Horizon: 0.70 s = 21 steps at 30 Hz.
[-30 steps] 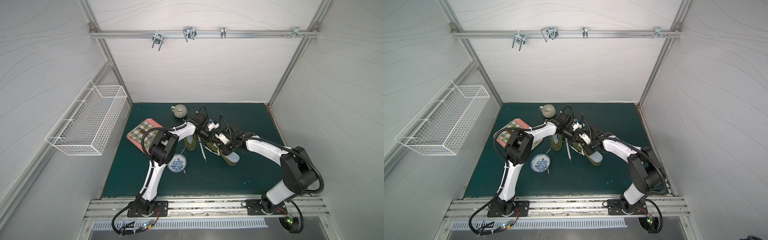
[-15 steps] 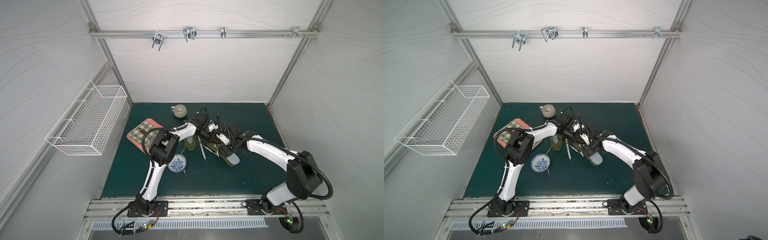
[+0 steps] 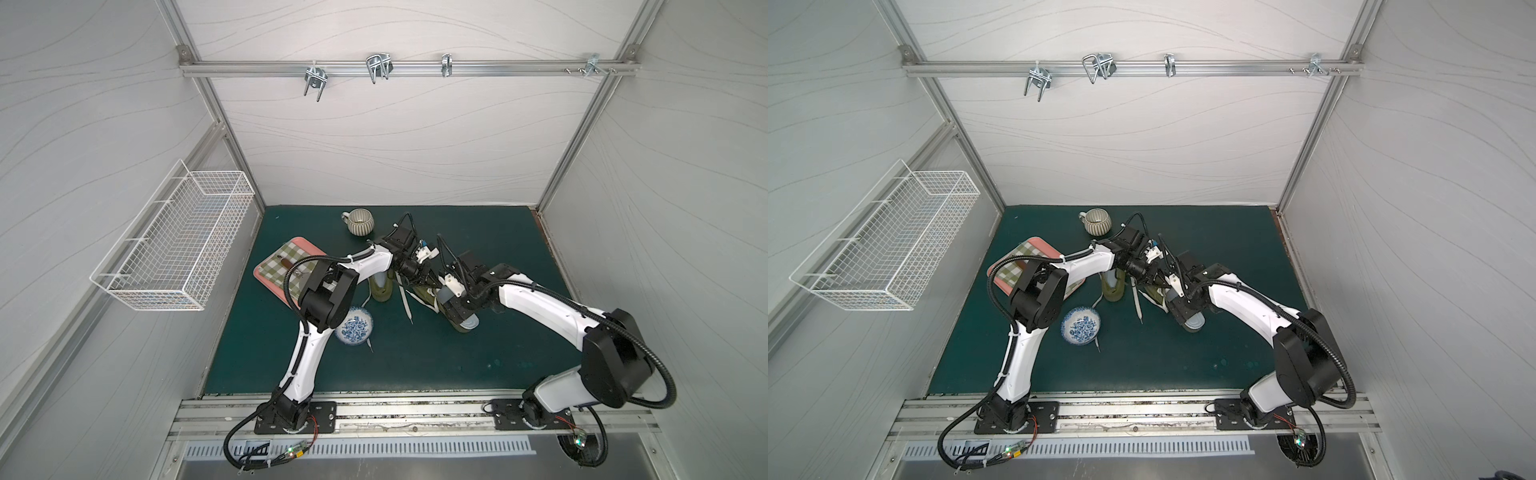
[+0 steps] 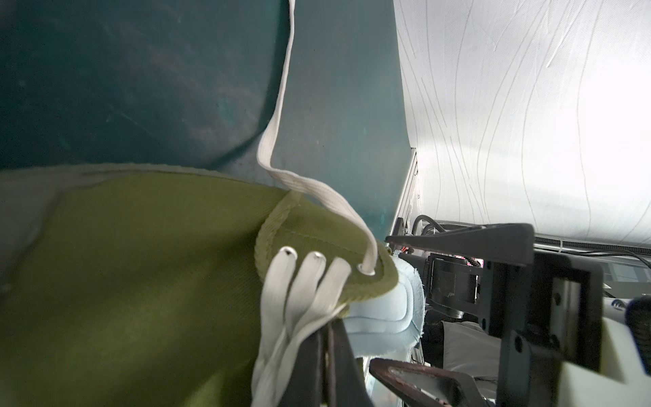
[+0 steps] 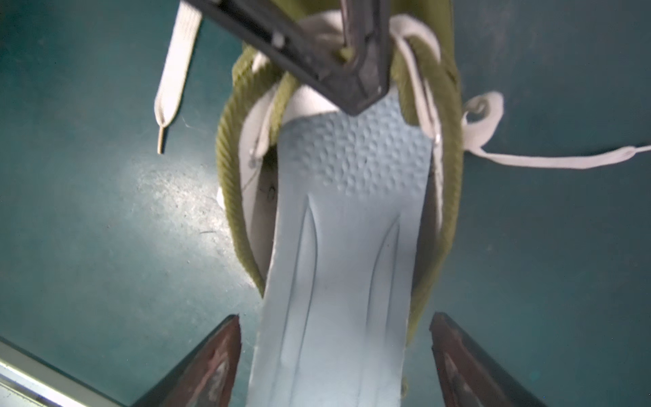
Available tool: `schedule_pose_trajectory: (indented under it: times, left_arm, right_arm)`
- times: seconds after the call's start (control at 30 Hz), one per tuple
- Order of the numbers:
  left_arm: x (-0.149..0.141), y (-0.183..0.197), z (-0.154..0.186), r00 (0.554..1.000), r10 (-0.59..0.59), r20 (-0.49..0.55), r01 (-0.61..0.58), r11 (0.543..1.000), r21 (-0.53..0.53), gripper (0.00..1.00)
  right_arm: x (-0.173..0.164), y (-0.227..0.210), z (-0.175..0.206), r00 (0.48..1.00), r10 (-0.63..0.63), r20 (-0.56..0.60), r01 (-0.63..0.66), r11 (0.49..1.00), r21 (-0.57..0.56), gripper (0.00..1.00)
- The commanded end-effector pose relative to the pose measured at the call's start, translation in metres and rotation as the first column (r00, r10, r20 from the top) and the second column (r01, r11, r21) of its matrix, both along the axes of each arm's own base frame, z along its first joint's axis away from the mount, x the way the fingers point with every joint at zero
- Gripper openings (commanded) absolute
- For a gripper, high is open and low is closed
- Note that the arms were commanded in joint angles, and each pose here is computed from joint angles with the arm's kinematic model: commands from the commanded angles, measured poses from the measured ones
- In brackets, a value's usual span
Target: Insert the insole into the shoe
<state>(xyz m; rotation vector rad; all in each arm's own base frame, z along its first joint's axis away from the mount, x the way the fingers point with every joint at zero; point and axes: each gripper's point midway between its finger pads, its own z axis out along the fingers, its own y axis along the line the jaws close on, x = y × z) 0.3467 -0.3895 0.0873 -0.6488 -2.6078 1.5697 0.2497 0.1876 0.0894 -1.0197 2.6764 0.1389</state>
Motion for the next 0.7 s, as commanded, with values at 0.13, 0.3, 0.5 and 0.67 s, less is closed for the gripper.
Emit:
schedule_pose_trajectory:
  times: [0.13, 0.3, 0.5, 0.67]
  left_arm:
    - [0.005, -0.001, 0.016, 0.999, 0.004, 0.049, -0.004, 1.0, -0.015, 0.0]
    - [0.005, 0.0, 0.015, 0.999, 0.004, 0.051, -0.004, 1.0, -0.008, 0.0]
    - [0.005, 0.0, 0.016, 0.999, 0.005, 0.053, -0.005, 1.0, -0.006, 0.0]
    - [0.006, 0.0, 0.017, 0.998, 0.007, 0.056, -0.006, 1.0, -0.005, 0.0]
  right_arm:
    - [-0.015, -0.017, -0.001, 0.989, -0.081, -0.12, 0.085, 0.996, 0.027, 0.81]
    - [-0.018, -0.012, -0.002, 0.982, -0.087, -0.168, 0.093, 0.995, 0.03, 0.8]
    - [-0.023, -0.011, -0.005, 0.977, -0.076, -0.2, 0.081, 0.997, 0.016, 0.78]
    - [-0.024, -0.013, -0.008, 0.974, -0.079, -0.211, 0.08, 0.997, -0.005, 0.61]
